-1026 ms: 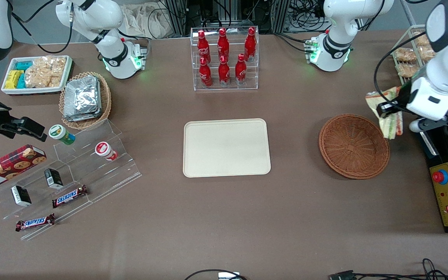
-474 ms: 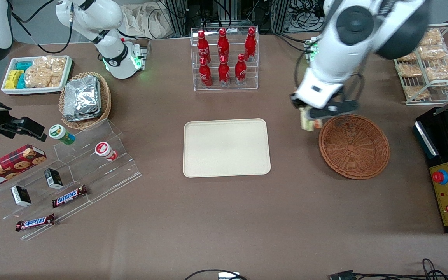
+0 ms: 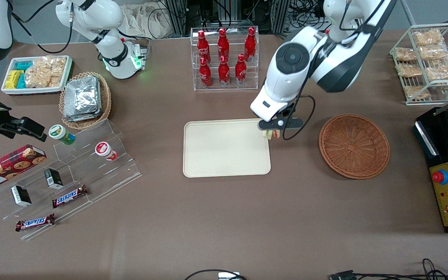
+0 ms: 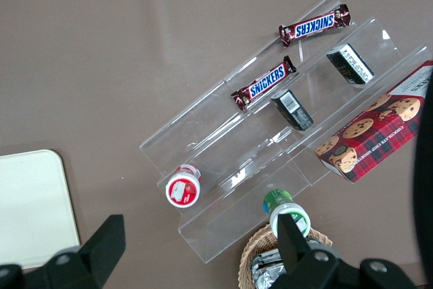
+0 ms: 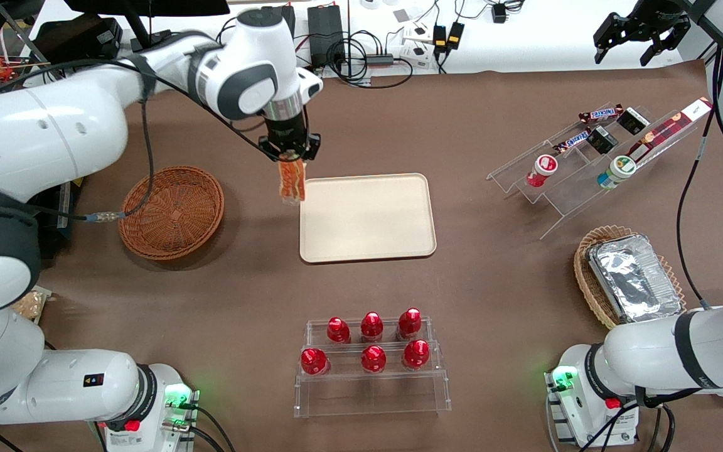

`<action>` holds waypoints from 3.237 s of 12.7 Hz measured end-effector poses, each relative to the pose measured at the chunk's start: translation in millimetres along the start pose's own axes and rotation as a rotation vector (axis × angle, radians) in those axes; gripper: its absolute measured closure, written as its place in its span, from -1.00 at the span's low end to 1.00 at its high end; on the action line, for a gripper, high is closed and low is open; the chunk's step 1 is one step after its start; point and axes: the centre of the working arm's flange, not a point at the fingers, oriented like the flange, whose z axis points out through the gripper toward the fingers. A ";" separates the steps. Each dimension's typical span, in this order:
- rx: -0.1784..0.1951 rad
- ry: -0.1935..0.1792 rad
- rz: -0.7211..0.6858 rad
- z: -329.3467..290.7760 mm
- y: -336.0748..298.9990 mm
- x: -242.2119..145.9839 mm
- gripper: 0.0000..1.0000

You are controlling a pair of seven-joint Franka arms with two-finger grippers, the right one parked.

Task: Place sandwich from basket to tray
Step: 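Carry the held sandwich over the cream tray with the left gripper, then lower the sandwich onto the tray and open the left gripper, then raise the left gripper away from the sandwich on the tray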

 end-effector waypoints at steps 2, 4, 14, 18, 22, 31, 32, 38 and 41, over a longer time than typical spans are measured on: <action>-0.010 0.016 0.008 53.7 3.0 8.5 0.59; -0.015 0.021 0.000 106.2 4.1 13.8 0.59; 0.030 0.056 -0.024 206.5 9.4 20.6 0.59; 0.028 0.059 -0.024 205.0 10.4 21.1 0.32; 0.026 0.060 -0.030 204.0 10.8 21.8 -0.52; 0.012 0.094 -0.058 181.8 16.4 30.9 -1.00; 0.024 0.100 -0.061 169.9 18.7 33.7 -1.00; 0.098 0.142 -0.104 22.5 -6.1 52.5 -1.00; 0.069 0.144 -0.104 -57.3 -92.4 75.3 -1.00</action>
